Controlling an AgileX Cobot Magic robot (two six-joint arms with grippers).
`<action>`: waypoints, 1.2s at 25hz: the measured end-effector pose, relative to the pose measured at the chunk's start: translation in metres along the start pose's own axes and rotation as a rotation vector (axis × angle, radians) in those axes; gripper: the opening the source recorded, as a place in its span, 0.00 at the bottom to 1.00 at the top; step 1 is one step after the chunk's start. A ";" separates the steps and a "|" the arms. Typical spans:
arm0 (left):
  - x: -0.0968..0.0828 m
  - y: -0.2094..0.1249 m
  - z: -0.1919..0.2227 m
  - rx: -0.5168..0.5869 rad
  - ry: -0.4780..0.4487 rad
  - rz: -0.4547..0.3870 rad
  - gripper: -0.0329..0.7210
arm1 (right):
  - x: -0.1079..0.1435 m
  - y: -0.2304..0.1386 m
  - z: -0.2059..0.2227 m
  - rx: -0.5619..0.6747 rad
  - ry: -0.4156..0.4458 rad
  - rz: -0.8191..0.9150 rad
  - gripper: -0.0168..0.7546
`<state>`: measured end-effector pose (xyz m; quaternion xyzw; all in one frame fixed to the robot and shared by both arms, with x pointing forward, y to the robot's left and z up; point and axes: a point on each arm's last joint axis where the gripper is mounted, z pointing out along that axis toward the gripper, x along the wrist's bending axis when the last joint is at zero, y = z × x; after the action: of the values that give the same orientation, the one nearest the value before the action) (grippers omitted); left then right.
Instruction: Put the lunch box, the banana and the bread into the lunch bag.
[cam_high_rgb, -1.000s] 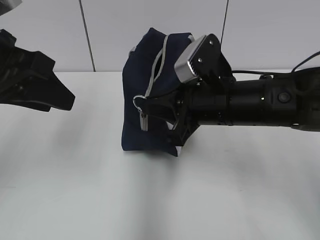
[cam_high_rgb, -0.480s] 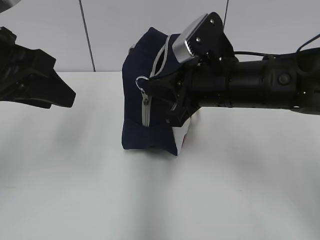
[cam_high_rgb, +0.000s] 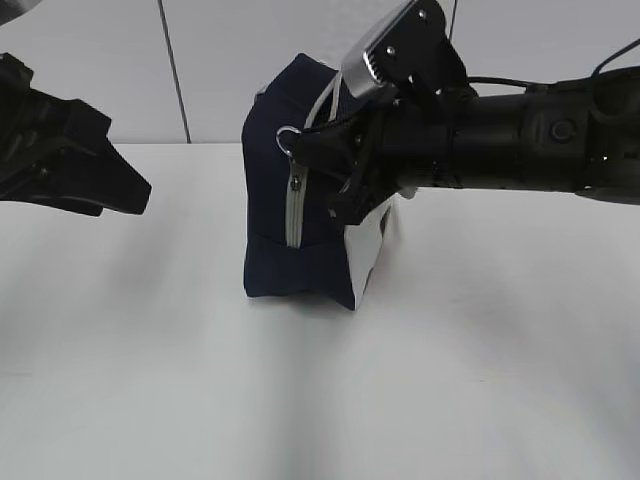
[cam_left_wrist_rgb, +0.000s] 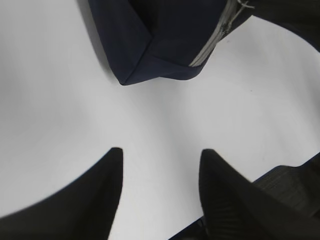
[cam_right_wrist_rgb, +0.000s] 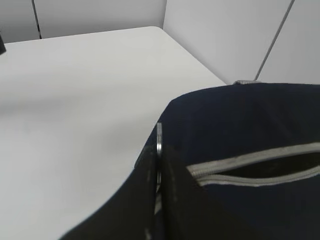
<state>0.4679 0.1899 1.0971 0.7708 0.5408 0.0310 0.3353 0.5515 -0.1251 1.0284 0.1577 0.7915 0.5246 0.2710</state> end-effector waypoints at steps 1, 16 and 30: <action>0.000 0.000 0.000 -0.002 0.000 0.001 0.52 | -0.001 0.001 0.000 -0.002 -0.005 -0.002 0.00; 0.008 0.007 0.025 0.011 0.002 0.006 0.52 | -0.025 0.011 -0.004 -0.019 -0.100 0.009 0.00; 0.008 0.015 0.037 -0.049 -0.042 0.051 0.52 | -0.044 0.022 -0.006 -0.056 -0.177 0.049 0.00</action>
<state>0.4987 0.1755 1.0745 0.7763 0.5130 0.0364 0.3645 0.5825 -0.1438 1.0618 0.2149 0.7454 0.5372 0.3312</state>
